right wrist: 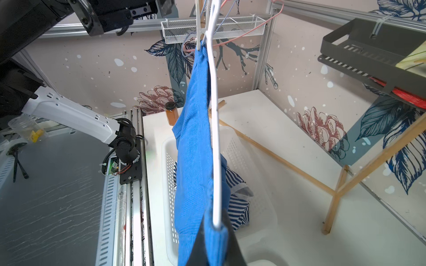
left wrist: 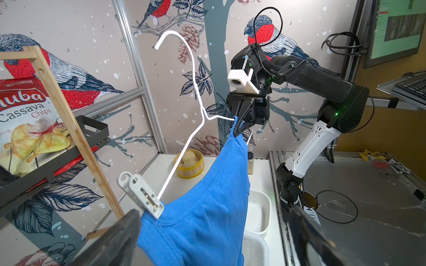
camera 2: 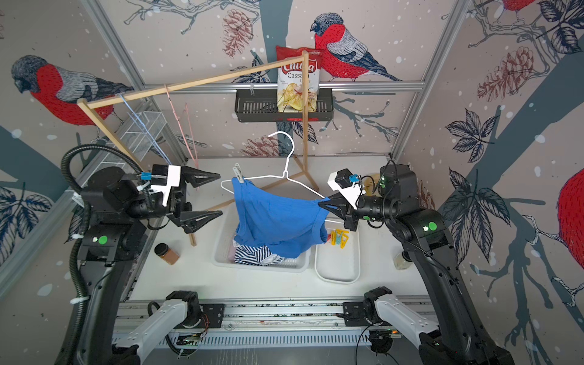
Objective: Remove the clothespins securing tank tops to the hanger
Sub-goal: Adjust the hanger, then remove the clothespin from the hanger.
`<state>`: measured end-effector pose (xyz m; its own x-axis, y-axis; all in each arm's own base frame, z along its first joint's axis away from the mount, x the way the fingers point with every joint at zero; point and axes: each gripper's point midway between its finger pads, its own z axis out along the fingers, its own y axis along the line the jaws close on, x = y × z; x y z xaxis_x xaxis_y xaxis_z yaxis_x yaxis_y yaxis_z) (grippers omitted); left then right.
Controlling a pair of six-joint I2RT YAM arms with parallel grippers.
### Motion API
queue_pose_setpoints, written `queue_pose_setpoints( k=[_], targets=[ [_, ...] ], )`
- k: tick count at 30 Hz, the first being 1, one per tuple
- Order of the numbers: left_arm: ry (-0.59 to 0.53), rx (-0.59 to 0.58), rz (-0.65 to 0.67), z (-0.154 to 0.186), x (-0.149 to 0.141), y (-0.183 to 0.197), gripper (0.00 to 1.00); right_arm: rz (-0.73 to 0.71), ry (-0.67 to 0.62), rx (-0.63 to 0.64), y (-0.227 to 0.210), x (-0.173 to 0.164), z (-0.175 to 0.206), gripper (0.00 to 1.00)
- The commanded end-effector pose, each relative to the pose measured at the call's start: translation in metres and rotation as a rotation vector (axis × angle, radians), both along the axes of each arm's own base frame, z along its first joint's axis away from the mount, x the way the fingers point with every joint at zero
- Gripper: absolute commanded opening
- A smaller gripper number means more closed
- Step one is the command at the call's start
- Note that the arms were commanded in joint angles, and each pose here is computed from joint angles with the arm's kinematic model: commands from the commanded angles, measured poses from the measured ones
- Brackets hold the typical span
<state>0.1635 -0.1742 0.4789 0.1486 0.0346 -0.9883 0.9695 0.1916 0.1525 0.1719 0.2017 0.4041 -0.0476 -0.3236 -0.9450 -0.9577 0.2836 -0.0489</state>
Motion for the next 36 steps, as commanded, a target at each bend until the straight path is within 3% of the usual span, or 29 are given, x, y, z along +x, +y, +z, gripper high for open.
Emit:
queue_pose_setpoints(
  k=[1,14,26,36],
  targets=[
    [-0.074,-0.002,-0.031,0.011,-0.006,0.001,0.98,-0.002,-0.028,0.005,-0.001,-0.001,0.002,0.0],
    [-0.155,0.011,-0.152,0.012,-0.036,0.003,0.95,-0.013,-0.02,0.0,-0.003,-0.003,-0.008,0.0],
    [-0.041,-0.002,-0.149,0.01,-0.006,0.003,0.96,0.091,-0.045,0.052,0.005,-0.019,-0.008,0.0],
    [0.005,-0.005,-0.189,-0.002,-0.007,-0.001,0.96,0.224,-0.211,0.099,0.016,-0.037,-0.01,0.0]
  ],
)
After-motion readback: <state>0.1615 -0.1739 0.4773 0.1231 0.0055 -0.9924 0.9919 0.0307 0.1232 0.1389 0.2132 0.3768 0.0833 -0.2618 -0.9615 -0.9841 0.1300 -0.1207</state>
